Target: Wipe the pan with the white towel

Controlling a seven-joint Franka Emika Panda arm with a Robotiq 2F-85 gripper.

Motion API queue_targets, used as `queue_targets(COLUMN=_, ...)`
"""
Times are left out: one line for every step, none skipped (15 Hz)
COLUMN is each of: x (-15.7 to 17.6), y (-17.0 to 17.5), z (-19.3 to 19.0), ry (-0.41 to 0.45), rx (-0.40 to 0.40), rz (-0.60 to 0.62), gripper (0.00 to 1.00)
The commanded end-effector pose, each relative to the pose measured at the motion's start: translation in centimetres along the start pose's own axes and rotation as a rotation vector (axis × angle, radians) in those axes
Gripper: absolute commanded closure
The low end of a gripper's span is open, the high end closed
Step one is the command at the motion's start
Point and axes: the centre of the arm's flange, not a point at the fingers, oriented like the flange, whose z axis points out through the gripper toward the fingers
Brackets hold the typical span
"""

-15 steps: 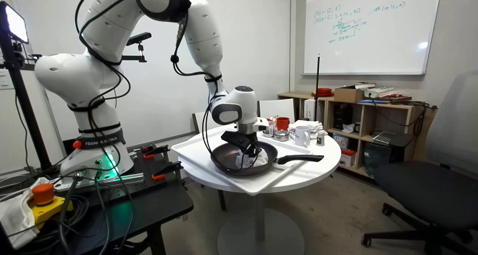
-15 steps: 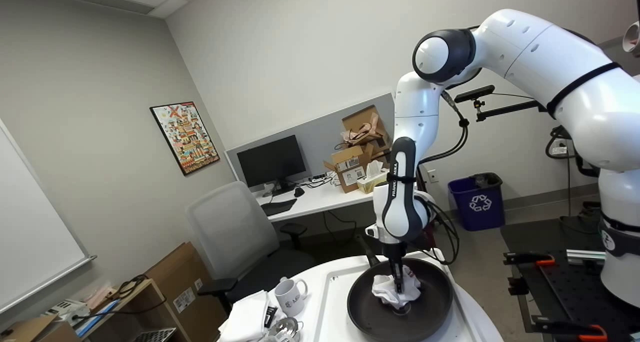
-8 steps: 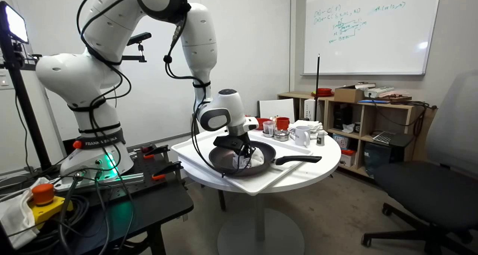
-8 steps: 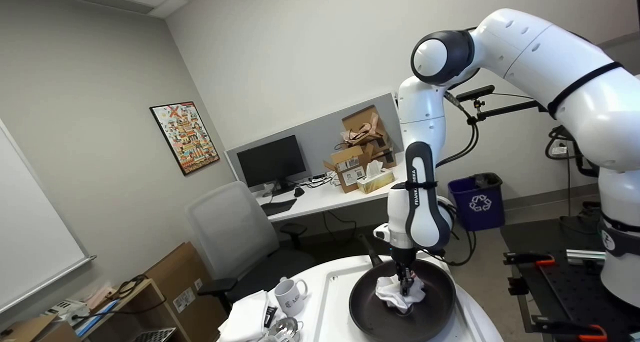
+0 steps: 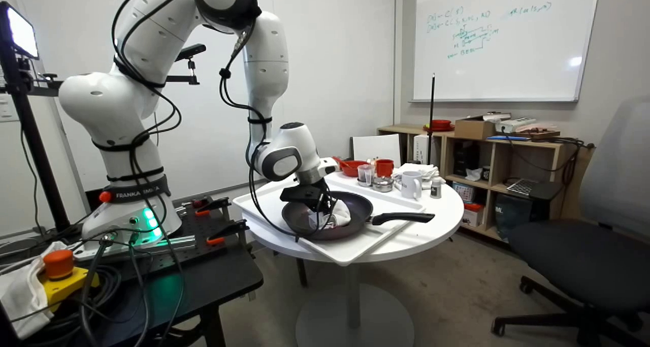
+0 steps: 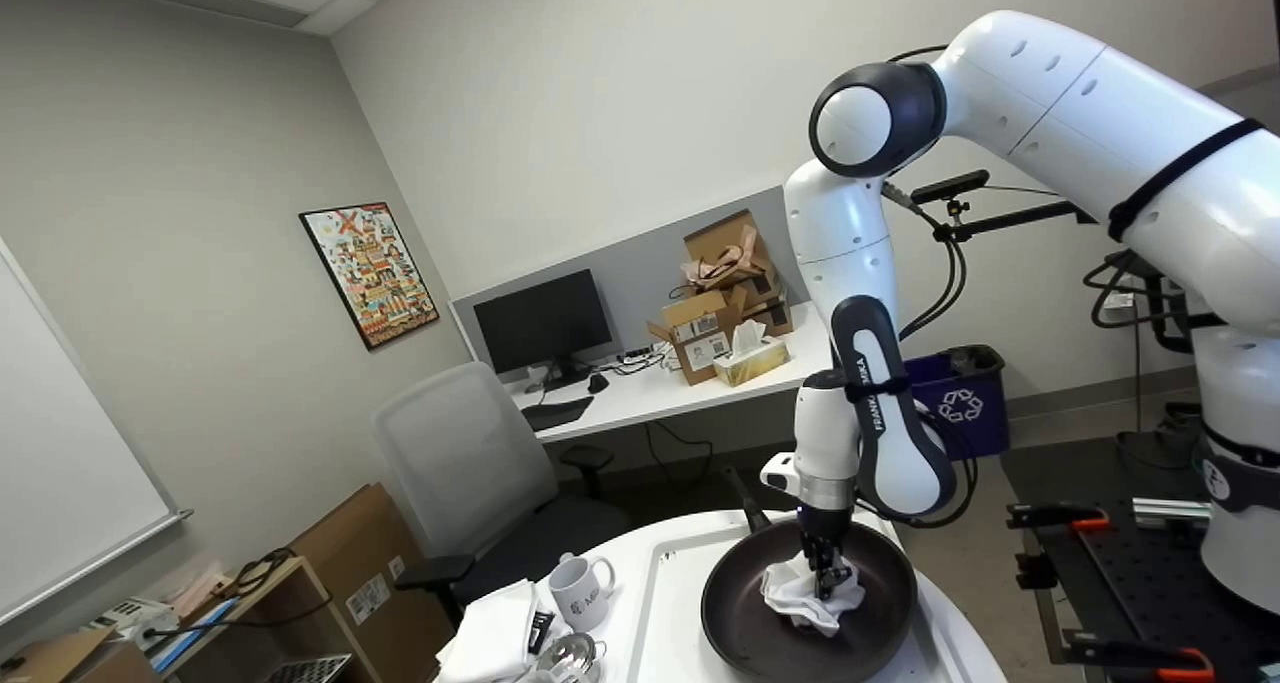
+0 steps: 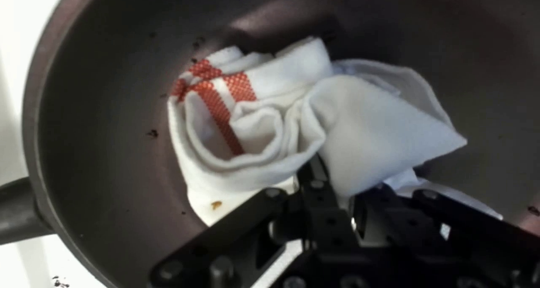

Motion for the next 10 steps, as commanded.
queue_targets(x=-1.1, y=-3.5, z=0.8, ry=-0.05, rx=0.014, rz=-0.019, gripper=0.97)
queue_targets(x=-0.6, y=-3.6, z=0.3, ry=-0.061, rx=0.02, rz=-0.017, gripper=0.97)
queue_targets(x=-0.2, y=-3.7, z=0.0, ry=-0.074, rx=0.025, rz=-0.015, gripper=0.97)
queue_targets(x=0.2, y=-3.9, z=-0.2, ry=-0.086, rx=0.037, rz=-0.011, gripper=0.97)
queue_targets(x=0.5, y=-4.2, z=-0.4, ry=-0.1, rx=0.056, rz=-0.012, gripper=0.97)
queue_targets(x=0.8, y=-4.7, z=-0.4, ry=-0.112, rx=0.067, rz=-0.013, gripper=0.97)
queue_targets(x=1.0, y=-5.1, z=-0.5, ry=-0.124, rx=0.08, rz=-0.012, gripper=0.97)
queue_targets(x=1.4, y=-5.5, z=-0.6, ry=-0.136, rx=0.09, rz=-0.011, gripper=0.97)
queue_targets(x=1.6, y=-5.9, z=-0.6, ry=-0.149, rx=0.11, rz=-0.015, gripper=0.97)
queue_targets(x=1.8, y=-6.3, z=-0.7, ry=-0.159, rx=0.116, rz=-0.016, gripper=0.97)
